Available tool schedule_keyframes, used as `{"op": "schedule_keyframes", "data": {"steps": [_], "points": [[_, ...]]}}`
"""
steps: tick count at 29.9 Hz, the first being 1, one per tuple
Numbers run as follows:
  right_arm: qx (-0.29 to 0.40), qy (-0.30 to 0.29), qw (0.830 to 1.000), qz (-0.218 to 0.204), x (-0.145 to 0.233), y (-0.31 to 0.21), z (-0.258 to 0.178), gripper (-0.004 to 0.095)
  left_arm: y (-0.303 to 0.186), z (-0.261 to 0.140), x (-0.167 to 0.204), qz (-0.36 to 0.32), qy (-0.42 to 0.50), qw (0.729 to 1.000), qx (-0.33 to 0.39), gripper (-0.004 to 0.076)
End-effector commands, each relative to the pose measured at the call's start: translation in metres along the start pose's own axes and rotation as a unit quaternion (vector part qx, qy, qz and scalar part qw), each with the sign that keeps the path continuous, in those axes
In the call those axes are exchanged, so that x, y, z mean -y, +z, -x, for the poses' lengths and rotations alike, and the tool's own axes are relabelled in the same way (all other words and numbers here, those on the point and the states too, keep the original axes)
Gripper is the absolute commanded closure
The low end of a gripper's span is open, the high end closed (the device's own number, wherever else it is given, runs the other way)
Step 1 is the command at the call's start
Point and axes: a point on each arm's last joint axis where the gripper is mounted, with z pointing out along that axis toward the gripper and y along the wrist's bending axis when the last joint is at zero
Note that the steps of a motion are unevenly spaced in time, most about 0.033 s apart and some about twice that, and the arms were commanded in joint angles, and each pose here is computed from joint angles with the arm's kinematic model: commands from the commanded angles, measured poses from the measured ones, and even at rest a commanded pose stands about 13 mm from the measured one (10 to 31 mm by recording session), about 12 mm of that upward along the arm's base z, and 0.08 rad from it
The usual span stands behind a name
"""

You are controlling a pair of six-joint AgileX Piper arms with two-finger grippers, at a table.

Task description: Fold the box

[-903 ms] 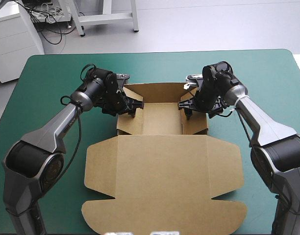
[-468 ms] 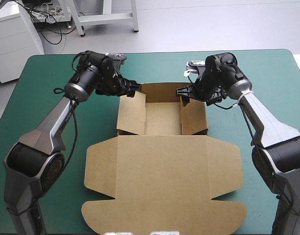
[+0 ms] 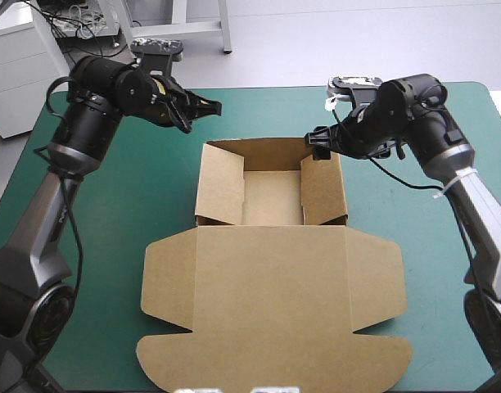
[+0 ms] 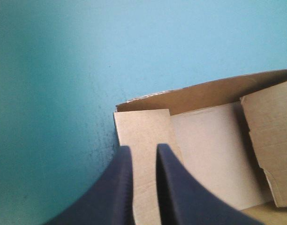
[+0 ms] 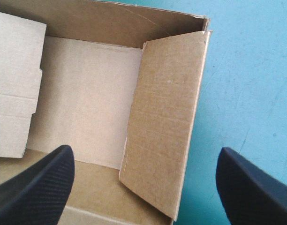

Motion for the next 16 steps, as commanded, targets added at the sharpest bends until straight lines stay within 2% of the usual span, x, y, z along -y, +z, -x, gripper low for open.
{"op": "schedule_keyframes", "data": {"steps": [1,8,11,16], "points": [[0.045,-0.010,0.999,0.007,0.000,-0.044,-0.010,0.0146,-0.065,-0.005,0.007,-0.044,0.025,0.998,0.043,0.0755],[0.049,-0.006,0.999,0.006,0.001,-0.054,-0.019,0.0147,-0.109,-0.042,0.011,-0.106,0.044,0.993,0.035,0.0756],[0.042,-0.004,0.999,0.006,0.001,-0.048,-0.018,0.0145,-0.121,-0.069,0.005,-0.106,0.057,0.992,0.020,0.0756],[0.017,-0.002,1.000,-0.018,0.006,-0.023,-0.012,0.0146,-0.145,-0.116,-0.009,-0.090,0.070,0.993,0.020,0.0756]]}}
